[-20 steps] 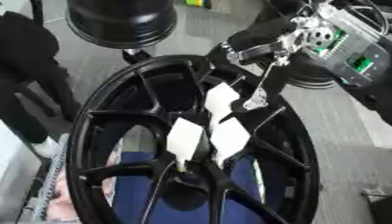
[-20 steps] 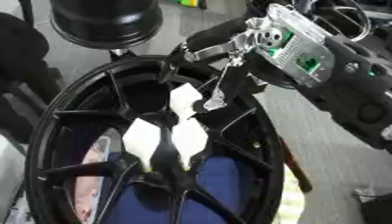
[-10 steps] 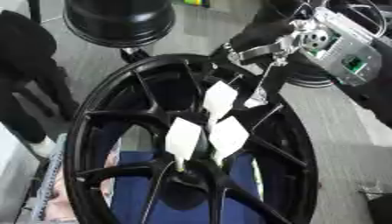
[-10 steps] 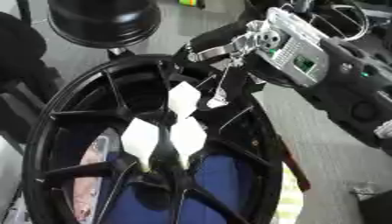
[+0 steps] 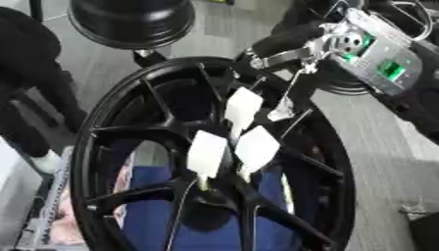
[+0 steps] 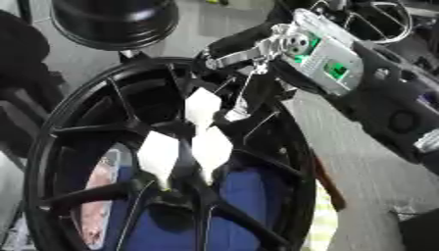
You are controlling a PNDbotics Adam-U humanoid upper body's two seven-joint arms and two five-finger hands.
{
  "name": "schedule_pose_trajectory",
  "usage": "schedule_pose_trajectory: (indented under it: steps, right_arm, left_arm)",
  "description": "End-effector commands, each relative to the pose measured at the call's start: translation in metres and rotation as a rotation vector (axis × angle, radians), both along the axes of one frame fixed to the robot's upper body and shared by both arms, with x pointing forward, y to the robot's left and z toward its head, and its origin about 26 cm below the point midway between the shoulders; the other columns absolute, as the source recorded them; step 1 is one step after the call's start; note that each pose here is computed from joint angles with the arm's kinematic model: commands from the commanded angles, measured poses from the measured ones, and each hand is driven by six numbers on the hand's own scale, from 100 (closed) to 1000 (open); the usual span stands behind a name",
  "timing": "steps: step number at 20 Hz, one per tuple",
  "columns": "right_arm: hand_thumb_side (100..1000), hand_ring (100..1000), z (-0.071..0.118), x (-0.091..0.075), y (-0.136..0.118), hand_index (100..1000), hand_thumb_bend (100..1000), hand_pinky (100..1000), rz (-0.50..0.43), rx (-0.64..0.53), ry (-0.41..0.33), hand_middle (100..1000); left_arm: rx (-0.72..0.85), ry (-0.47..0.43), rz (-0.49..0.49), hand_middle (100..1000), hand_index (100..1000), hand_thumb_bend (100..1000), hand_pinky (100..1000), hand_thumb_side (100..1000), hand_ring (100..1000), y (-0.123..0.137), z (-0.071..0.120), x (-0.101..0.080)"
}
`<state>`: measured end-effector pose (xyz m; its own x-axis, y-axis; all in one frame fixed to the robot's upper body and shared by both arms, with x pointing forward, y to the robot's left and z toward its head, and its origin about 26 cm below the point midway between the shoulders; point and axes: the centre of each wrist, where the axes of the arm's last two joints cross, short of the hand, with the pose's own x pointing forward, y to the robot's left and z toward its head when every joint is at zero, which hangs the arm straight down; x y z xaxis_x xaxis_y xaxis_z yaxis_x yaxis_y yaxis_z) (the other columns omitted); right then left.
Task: Pull the pin out of the wheel hub.
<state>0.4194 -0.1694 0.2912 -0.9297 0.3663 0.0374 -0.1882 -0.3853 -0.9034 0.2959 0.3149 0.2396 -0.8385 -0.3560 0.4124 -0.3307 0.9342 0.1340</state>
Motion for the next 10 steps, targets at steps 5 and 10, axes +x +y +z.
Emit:
schedule_pose_trajectory:
  steps: [5,10]
  right_arm:
    - [209,878,0.0067,0.0006,-0.0049,878,281,906,0.102,-0.111,-0.021,818]
    - [160,850,0.0051,0.0016,-0.0074,814,260,897,0.094,-0.117,-0.024,745]
  left_arm:
    - [0.01,-0.033,0.009,727,835,197,757,605,813,0.0022,0.0096,-0.0033]
    - [0.007,-0.032,0.009,725,833,196,757,610,813,0.0021,0.0092,-0.0033]
